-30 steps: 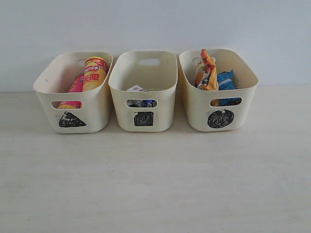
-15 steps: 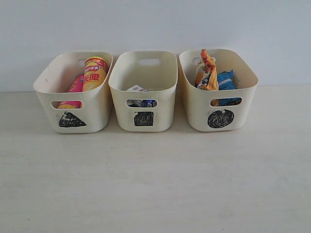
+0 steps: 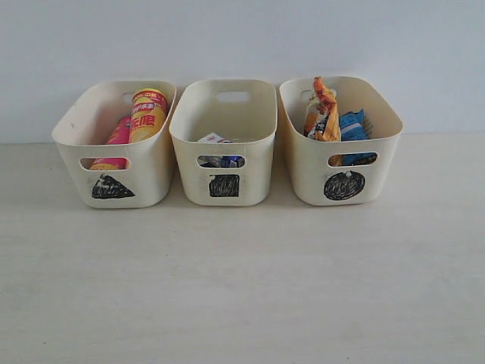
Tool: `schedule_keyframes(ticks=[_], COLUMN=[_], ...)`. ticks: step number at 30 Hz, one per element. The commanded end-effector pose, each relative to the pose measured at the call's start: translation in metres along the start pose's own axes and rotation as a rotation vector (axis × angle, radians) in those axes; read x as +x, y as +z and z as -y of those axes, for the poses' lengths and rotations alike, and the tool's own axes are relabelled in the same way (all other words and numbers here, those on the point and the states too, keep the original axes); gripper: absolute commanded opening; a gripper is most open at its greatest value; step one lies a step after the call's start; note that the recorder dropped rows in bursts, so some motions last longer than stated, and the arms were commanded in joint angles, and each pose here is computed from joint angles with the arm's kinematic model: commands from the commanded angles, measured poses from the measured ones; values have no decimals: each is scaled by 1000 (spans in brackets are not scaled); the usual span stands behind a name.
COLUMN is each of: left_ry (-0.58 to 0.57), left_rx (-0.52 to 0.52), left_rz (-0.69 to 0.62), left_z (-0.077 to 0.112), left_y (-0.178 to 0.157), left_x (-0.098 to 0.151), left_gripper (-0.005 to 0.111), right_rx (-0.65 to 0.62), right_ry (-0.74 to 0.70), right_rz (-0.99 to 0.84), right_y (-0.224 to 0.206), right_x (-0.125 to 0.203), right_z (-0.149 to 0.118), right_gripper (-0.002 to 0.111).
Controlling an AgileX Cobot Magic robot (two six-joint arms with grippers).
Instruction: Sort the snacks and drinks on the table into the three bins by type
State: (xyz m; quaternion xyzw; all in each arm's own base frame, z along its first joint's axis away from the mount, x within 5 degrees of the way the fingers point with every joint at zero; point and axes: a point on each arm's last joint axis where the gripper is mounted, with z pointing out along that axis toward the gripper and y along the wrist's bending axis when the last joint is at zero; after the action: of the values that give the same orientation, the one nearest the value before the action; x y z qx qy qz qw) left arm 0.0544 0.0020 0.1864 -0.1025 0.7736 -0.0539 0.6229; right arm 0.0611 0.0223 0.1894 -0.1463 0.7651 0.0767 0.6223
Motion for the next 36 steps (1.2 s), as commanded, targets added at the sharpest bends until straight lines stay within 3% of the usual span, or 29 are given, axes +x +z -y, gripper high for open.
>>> schedule_keyframes(ticks=[1,5,9,20,23,36], left_ry=[11,11,11,11,11,11], left_rx=[-3,-3,-3,-3,-4,-4], left_rz=[4,2,2,4,1,1], left_z=[0,0,0,0,0,0], left_y=[0,0,0,0,0,0], left_x=[1,1,1,1,1,1], left_gripper=[4,4,4,4,4,4], right_rx=[77,224,287,311,295,359], right_ry=[-6,77,130,72,135,185], right_rz=[97,198,183,48,-45,-25], right_y=[-2,-5,-7,-11,-11,-13], right_x=[-8,-17,-14,1,10,10], right_z=[6,18,21,16,14,20], right_gripper=[1,1,1,1,1,1])
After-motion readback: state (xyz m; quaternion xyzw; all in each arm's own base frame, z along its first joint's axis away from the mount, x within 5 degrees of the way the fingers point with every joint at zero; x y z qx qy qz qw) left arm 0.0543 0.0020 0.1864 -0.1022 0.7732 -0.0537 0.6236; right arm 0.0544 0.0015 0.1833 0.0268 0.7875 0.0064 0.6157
